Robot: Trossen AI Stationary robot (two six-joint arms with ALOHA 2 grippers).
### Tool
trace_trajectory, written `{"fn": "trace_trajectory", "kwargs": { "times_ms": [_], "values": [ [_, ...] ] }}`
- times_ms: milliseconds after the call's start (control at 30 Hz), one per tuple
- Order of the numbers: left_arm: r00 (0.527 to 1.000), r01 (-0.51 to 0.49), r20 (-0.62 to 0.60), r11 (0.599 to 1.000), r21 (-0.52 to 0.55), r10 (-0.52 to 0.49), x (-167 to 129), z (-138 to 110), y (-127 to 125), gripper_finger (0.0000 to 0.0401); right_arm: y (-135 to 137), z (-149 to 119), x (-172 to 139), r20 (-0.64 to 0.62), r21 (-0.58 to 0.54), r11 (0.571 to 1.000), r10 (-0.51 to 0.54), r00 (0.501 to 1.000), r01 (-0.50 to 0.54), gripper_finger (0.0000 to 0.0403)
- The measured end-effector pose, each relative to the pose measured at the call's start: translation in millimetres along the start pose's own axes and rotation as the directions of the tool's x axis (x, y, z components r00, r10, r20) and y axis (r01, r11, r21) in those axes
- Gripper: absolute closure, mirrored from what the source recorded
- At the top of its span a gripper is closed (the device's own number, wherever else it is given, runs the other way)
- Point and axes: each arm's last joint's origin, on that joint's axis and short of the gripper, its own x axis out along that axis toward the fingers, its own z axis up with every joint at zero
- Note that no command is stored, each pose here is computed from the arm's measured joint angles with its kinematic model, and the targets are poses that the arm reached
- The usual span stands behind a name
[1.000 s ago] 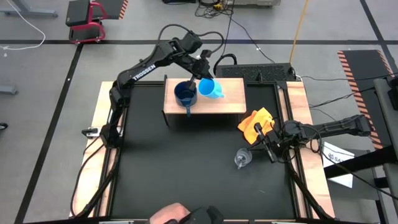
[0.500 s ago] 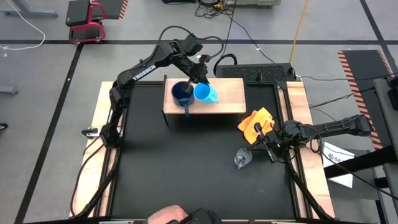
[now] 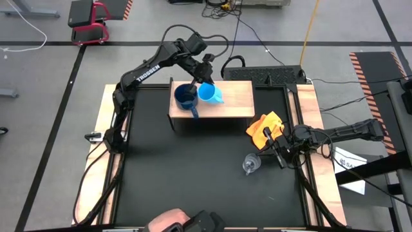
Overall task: Stack small to large cups/mugs on shelf
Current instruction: Put the blue mug on the shelf
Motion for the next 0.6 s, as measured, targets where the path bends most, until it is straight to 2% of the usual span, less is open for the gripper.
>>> {"fn": "trace_trajectory", "kwargs": {
  "times_ms": [600],
  "values": [
    [0.999, -0.011, 0.053, 0.999, 0.043, 0.009, 1.2, 4.8, 1.7, 0.0398, 0.0, -0.1, 0.0, 0.0, -0.019, 1.0, 0.0, 1.0, 0.0, 0.0394]
  ]
}}
